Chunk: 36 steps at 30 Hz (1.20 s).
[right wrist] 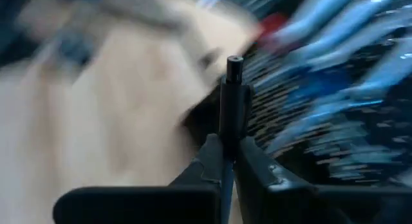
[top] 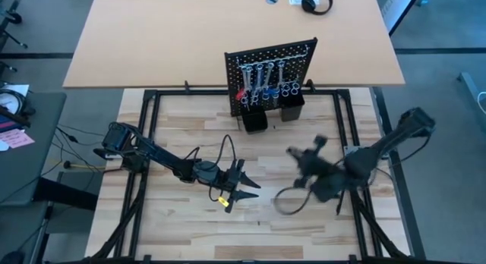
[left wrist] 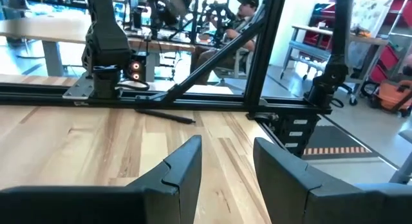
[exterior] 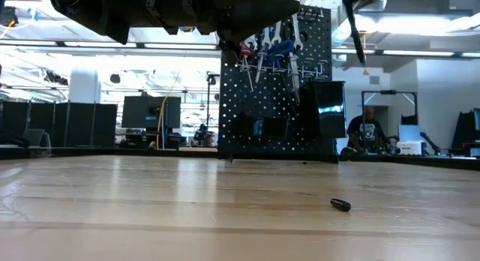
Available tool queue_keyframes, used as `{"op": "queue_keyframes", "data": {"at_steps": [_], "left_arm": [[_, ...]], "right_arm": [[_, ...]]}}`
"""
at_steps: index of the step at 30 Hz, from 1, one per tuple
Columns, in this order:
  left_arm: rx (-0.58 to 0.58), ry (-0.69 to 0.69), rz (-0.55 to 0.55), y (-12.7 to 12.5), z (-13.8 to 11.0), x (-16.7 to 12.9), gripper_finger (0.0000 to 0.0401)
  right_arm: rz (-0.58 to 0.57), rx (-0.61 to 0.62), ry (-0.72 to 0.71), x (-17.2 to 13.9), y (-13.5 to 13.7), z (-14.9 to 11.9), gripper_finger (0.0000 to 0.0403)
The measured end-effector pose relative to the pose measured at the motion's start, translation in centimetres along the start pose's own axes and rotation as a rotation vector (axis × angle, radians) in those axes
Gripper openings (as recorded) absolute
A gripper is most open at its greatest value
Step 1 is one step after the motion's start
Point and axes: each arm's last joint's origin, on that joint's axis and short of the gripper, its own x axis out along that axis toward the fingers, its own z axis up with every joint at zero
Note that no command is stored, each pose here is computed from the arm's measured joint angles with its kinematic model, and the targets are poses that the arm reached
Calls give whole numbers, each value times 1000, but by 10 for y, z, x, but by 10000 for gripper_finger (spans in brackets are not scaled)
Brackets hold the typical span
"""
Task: Hang tools onto peg board
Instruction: Put the left black pen into the right black bin on the pegboard
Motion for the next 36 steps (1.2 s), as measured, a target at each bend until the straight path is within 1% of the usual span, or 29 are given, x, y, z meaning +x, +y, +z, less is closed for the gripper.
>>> {"op": "queue_keyframes", "data": {"at_steps": [2,4,6,9,11,14,16,18,21,25,27,29,31,36], "left_arm": [[2,-2,0,0,0,0,134],[3,-3,0,0,0,0,134],[3,-4,0,0,0,0,134],[7,-5,-1,0,0,0,134],[7,-6,0,0,1,0,134],[18,-5,0,0,0,0,134],[18,-5,0,0,0,0,134],[18,-3,0,0,0,0,134],[19,4,2,0,0,0,134],[23,3,1,0,0,0,134],[23,4,1,0,0,0,134],[23,4,1,0,0,0,134],[23,4,1,0,0,0,134],[23,4,1,0,0,0,134]], "right_arm": [[-129,92,-87,-6,-26,7,24],[-203,176,-123,-7,-52,7,24],[-214,237,-132,-2,-72,5,25],[-128,310,-198,9,-96,2,24],[-91,340,-289,18,-108,2,24],[-175,357,-345,33,-122,-3,24],[-239,369,-340,43,-131,-6,24],[-256,381,-330,54,-139,-9,25],[-258,388,-287,73,-145,-15,25],[-286,399,-204,94,-146,-24,31],[-287,377,-155,102,-144,-28,39],[-278,362,-107,108,-141,-33,48],[-267,379,-72,111,-137,-37,57],[-259,402,-50,110,-136,-39,90]]}}
